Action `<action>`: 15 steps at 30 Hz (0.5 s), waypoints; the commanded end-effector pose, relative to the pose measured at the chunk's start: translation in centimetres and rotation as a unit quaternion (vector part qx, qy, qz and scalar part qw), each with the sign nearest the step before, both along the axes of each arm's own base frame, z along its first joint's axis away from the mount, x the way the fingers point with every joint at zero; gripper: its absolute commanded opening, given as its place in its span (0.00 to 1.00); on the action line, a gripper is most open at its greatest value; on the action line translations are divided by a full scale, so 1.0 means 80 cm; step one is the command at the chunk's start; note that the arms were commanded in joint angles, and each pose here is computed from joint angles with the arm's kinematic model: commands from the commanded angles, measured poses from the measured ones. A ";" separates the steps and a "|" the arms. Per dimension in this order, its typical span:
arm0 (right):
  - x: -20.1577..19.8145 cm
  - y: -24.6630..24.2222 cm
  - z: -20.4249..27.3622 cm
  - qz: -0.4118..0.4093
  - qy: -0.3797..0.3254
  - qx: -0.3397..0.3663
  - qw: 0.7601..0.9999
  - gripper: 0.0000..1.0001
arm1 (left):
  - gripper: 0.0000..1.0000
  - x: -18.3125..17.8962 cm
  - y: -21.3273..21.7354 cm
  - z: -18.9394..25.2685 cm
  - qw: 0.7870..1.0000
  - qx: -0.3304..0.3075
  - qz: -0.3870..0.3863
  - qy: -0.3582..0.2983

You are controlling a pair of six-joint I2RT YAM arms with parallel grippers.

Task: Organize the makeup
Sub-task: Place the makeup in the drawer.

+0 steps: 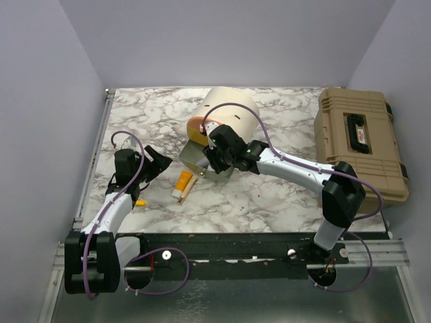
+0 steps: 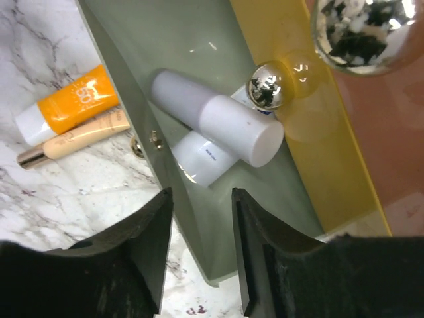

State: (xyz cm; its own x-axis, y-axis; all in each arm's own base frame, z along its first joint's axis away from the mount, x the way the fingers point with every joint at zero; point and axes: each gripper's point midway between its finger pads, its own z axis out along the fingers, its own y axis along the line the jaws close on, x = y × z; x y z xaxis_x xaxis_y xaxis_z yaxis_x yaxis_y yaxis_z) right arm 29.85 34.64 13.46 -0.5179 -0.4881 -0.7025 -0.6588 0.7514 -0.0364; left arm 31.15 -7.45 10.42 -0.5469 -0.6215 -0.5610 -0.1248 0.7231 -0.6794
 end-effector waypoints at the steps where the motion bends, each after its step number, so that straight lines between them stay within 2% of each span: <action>1: -0.006 0.016 0.018 0.016 0.000 0.037 0.999 0.42 | 0.73 0.005 -0.012 0.013 1.000 -0.004 -0.025 -0.018; 5: -0.009 0.021 0.016 0.024 0.011 0.035 0.999 0.36 | 0.73 0.005 -0.013 0.010 1.000 -0.007 -0.027 -0.014; 10: -0.009 0.035 0.024 0.051 0.002 0.055 0.997 0.40 | 0.73 0.005 -0.015 0.005 1.000 -0.009 -0.027 -0.007; 15: 0.031 0.022 -0.028 -0.026 -0.013 -0.017 0.999 0.27 | 0.73 0.006 -0.016 0.004 1.000 -0.014 -0.027 -0.003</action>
State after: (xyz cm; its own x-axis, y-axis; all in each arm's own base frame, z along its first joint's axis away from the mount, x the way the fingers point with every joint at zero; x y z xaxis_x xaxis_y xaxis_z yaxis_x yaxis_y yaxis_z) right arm 29.93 36.31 13.67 -0.5096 -0.4731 -0.7186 -0.6866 0.7270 0.0083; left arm 31.11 -8.18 9.74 -0.5770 -0.6110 -0.5419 -0.1161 0.7181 -0.6862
